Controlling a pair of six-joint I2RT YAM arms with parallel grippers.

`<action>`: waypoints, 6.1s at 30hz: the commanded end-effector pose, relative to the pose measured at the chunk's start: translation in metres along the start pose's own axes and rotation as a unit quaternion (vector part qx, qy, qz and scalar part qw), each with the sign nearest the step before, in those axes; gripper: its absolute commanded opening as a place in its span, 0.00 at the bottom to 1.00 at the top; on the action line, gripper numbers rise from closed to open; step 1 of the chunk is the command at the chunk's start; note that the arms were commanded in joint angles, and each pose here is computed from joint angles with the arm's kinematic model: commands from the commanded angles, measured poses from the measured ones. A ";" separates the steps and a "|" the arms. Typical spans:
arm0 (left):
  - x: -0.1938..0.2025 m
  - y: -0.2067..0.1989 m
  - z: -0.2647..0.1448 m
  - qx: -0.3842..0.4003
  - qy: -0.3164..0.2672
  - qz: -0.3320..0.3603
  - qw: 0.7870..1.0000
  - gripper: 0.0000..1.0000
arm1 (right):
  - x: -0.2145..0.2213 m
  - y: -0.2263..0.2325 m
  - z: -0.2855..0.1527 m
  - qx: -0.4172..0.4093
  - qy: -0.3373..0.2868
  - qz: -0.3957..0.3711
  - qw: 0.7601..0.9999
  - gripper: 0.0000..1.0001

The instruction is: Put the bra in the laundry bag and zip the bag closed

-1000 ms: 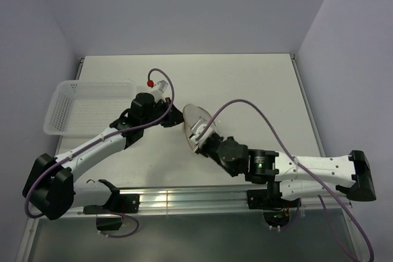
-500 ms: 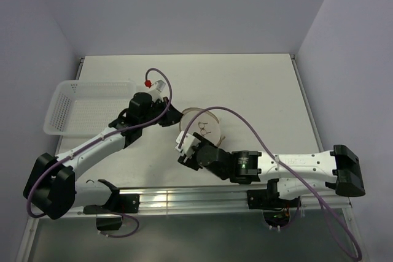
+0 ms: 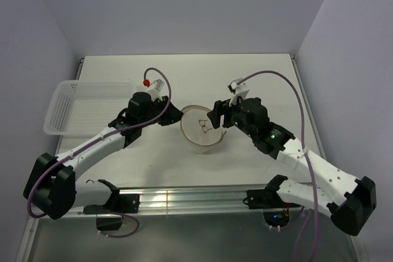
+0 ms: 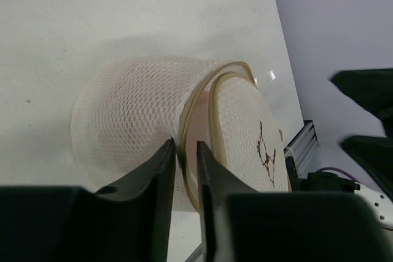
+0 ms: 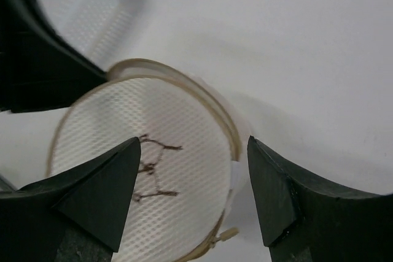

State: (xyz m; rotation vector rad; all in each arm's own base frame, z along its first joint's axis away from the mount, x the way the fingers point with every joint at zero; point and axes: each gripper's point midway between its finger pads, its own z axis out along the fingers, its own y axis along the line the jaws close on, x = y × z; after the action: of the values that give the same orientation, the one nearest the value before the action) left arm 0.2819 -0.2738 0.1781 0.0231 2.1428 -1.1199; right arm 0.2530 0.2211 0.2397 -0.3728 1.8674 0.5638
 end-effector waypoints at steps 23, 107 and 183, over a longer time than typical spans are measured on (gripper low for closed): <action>-0.027 0.003 -0.043 -0.040 -0.089 0.026 0.995 0.74 | 0.063 -0.027 0.014 -0.042 0.043 0.262 0.963 0.66; -0.013 -0.023 0.021 0.007 -0.065 0.033 0.997 0.00 | 0.059 -0.042 -0.008 -0.035 -0.141 0.471 0.870 0.00; 0.085 -0.103 0.078 -0.081 -0.075 0.166 0.980 0.28 | 0.065 -0.050 0.005 0.035 -0.153 0.507 0.848 0.00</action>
State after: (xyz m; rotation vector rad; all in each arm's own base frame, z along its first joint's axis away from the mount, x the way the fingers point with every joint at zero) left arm 0.2189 -0.4072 0.1373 0.2540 2.1009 -0.6862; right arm 0.2598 0.1810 0.1592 0.8146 1.6772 1.1411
